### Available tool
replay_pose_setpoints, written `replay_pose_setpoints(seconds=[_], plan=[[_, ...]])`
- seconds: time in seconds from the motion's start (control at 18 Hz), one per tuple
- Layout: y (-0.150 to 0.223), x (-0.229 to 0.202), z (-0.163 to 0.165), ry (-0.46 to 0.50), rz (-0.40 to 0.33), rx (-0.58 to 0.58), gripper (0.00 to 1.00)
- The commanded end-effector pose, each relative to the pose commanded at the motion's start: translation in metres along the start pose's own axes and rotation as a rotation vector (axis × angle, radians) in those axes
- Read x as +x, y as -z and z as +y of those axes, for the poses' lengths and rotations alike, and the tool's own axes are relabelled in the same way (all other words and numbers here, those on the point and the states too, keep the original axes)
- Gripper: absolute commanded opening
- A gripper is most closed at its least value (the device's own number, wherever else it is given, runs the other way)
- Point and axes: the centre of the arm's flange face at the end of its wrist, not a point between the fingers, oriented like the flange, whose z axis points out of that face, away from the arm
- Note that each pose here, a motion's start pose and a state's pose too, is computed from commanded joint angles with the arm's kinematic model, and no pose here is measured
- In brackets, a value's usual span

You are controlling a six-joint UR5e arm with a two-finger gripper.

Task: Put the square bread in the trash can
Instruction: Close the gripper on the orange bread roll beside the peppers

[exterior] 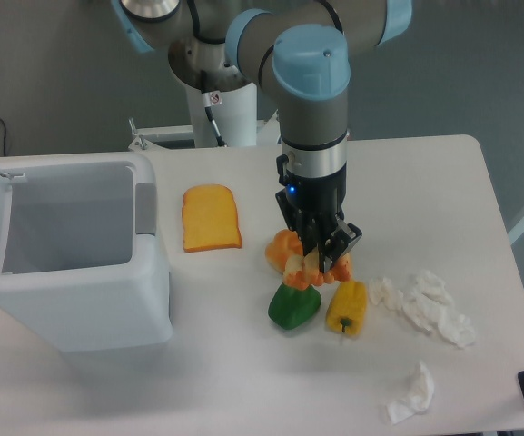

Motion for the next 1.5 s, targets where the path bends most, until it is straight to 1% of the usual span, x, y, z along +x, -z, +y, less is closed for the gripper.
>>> replay_pose_setpoints(seconds=[0.44, 0.61, 0.94, 1.5], plan=[[0.003, -0.002, 0.002, 0.005, -0.004, 0.007, 0.38], [0.008, -0.002, 0.000, 0.006, -0.007, 0.026, 0.38], [0.013, -0.006, 0.007, 0.028, -0.006, 0.071, 0.38], [0.021, -0.009, 0.010, 0.035, -0.020, 0.074, 0.38]])
